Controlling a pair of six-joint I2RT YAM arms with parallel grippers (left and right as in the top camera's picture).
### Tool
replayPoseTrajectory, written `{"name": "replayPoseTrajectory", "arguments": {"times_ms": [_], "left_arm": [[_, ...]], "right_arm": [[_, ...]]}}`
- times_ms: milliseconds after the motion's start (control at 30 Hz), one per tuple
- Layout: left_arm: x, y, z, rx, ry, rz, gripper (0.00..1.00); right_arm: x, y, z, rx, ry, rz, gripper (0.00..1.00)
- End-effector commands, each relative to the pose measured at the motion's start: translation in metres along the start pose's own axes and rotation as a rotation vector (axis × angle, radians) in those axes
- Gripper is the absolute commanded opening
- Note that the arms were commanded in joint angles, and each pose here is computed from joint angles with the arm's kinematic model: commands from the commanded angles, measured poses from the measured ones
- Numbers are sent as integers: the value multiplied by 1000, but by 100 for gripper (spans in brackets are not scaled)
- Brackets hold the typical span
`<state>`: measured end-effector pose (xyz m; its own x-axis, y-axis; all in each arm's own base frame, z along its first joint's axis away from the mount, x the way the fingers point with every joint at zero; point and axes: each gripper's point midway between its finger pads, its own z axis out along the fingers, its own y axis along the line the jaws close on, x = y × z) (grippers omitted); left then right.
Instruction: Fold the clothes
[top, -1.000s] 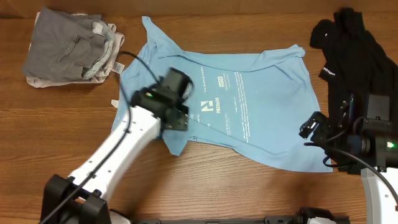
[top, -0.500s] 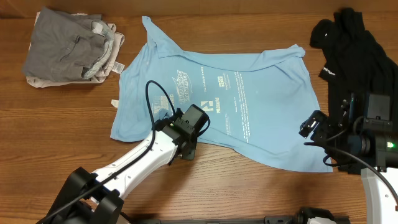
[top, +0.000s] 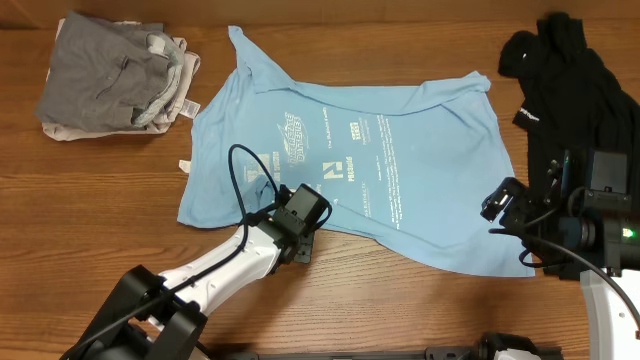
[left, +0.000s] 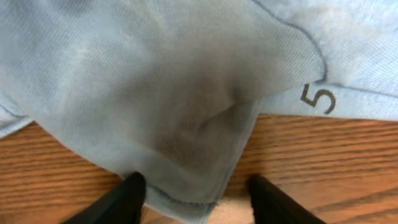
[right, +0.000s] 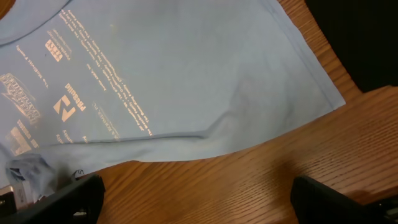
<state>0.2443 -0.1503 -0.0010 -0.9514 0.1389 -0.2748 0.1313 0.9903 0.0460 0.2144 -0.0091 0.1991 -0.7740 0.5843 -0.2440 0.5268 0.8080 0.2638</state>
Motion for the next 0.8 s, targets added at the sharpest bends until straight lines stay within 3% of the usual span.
{"name": "replayPoseTrajectory", "arguments": {"times_ms": [0,200,267,500,767], "left_arm": [[1,9,3,-39,-11,-17,47],[2,8,3,-36,-8,-20,15],[2,8,3,-33,-7,-21,9],[-9,-11,-8,51,5,-6,4],[-70,-33,-87,90,-31,47,4]], "right_arm": [[0,1,-1,-8,-4,-6,100],[0,2,-1,-9,-5,-6,100],[0,2,-1,-8,-5,-6,100],[0,2,-1,-9,-6,-6,100],[-1,2,-1,-9,-9,-10,100]]}}
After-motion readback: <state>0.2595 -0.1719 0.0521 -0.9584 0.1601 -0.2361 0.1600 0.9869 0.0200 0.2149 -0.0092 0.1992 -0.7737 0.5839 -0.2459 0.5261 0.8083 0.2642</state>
